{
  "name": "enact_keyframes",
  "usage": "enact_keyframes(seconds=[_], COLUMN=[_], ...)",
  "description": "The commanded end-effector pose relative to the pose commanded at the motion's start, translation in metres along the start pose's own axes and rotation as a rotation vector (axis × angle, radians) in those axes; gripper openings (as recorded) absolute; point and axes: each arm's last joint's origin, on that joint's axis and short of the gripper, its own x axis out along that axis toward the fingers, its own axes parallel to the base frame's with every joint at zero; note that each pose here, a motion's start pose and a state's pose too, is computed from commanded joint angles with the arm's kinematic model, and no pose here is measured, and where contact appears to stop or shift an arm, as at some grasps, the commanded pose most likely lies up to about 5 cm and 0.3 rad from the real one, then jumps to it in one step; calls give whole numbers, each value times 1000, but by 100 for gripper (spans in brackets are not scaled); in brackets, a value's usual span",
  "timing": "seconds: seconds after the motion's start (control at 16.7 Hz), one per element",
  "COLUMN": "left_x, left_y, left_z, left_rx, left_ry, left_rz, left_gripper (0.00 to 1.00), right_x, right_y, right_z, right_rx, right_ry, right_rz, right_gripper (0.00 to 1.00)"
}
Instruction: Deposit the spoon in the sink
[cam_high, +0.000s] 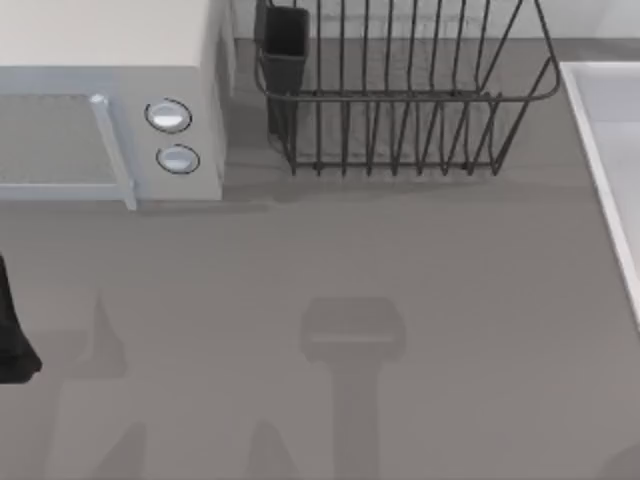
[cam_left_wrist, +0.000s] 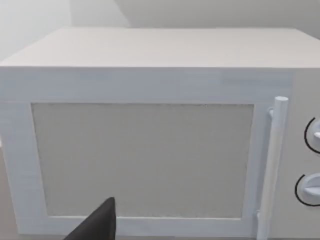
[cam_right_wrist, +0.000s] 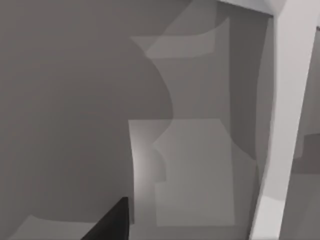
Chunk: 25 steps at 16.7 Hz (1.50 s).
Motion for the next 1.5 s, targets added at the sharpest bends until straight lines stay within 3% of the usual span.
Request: enact_keyframes(seconds=[0.06,0.84,1.32,1.5], left_x=[0,0,0,0], left_y=[0,0,0,0], left_z=[0,0,0,0], left_rx=[0,0,0,0], left_ry=[0,0,0,0], left_rz=[0,0,0,0], left_gripper=[100,100,100,100], right_x=[0,0,0,-24], right_y=[0,0,0,0], right_z=[0,0,0,2], right_rx=[0,0,0,33], right_ry=[0,0,0,-28], right_rz=[0,0,0,11], right_gripper=[100,2,0,0])
